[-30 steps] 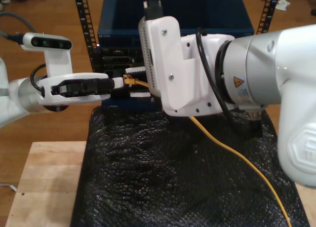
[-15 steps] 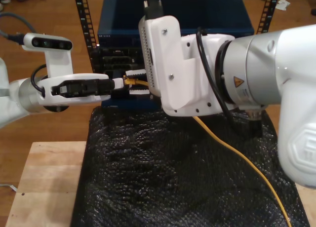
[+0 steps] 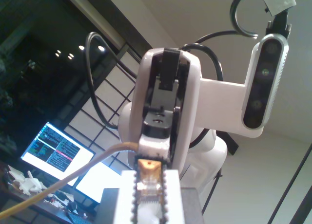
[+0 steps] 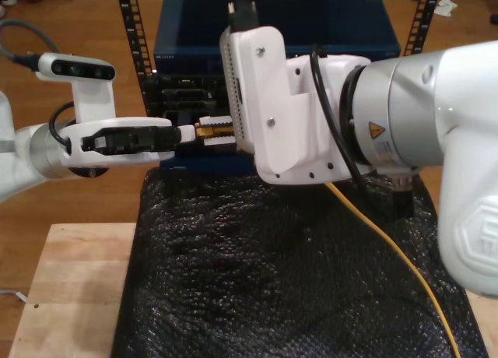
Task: Grab the cable and plug it in
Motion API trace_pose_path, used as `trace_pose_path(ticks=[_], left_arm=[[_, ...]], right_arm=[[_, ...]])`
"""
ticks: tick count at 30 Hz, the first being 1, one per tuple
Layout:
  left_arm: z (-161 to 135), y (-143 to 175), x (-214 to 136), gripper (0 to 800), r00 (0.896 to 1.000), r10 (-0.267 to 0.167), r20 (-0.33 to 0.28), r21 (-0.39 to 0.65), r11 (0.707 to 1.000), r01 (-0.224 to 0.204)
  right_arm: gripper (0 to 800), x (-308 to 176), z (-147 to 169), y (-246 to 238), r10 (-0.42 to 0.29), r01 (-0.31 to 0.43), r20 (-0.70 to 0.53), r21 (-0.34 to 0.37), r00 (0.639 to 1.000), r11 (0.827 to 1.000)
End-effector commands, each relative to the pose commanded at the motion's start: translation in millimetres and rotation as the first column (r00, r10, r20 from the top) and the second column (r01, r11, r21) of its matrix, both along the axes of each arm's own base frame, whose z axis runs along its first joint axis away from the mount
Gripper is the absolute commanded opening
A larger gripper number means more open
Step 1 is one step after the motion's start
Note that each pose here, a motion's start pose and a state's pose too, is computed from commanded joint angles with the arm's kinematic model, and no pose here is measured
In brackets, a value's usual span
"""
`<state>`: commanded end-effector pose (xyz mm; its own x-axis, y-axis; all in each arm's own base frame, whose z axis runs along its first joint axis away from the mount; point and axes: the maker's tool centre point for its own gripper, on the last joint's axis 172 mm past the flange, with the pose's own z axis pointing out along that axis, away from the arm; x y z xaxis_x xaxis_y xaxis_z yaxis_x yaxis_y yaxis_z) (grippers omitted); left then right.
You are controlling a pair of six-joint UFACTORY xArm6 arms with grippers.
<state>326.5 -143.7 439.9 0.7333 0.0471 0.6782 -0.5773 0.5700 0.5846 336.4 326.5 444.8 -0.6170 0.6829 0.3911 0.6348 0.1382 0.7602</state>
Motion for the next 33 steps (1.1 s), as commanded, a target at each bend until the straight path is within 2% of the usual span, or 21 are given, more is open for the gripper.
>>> trace_pose_path(ticks=[2,6,12,14,16,18,22,25,28,33], left_arm=[[0.0,0.0,0.0,43,1.0,-0.003,-0.006,0.003,1.0,0.003],[-1.8,0.5,1.0,192,1.0,-0.012,-0.027,0.005,1.0,0.012],[-1.7,1.3,1.3,478,0.999,-0.014,-0.032,-0.001,1.0,0.014],[-2.5,1.5,1.3,494,0.999,-0.018,-0.037,-0.001,1.0,0.018],[-2.4,1.8,1.5,553,0.999,-0.021,-0.045,-0.001,1.0,0.021],[-2.6,1.8,1.2,646,0.999,-0.022,-0.045,0.0,1.0,0.022],[-2.6,1.8,1.2,672,0.999,-0.023,-0.046,0.001,1.0,0.023],[-2.6,1.3,1.0,753,0.999,-0.024,-0.046,0.001,1.0,0.024],[-2.9,1.2,0.9,791,0.999,-0.024,-0.046,0.0,1.0,0.024],[-2.8,1.4,1.6,797,0.999,-0.018,-0.04,0.001,1.0,0.018]], right_arm=[[34,0.0,0.0,0.1,0.0,0.0,-0.001,0.001,1.0,1.0],[7,-0.1,0.1,0.1,-0.002,0.002,-0.004,0.004,1.0,1.0],[2,0.2,0.3,0.4,-0.003,0.003,-0.006,0.006,1.0,1.0],[2,0.2,0.3,0.4,-0.003,0.003,-0.006,0.006,1.0,1.0],[2,0.2,0.3,0.4,-0.003,0.003,-0.006,0.006,1.0,1.0],[2,0.2,0.3,0.4,-0.003,0.003,-0.006,0.006,1.0,1.0],[2,0.2,0.3,0.4,-0.004,0.004,-0.007,0.006,1.0,1.0],[2,0.3,1.3,0.5,-0.004,0.004,-0.006,0.007,1.0,1.0],[2,0.3,1.3,0.5,-0.004,0.004,-0.006,0.007,1.0,1.0],[2,0.8,0.8,0.9,-0.004,0.004,-0.007,0.006,1.0,1.0]])
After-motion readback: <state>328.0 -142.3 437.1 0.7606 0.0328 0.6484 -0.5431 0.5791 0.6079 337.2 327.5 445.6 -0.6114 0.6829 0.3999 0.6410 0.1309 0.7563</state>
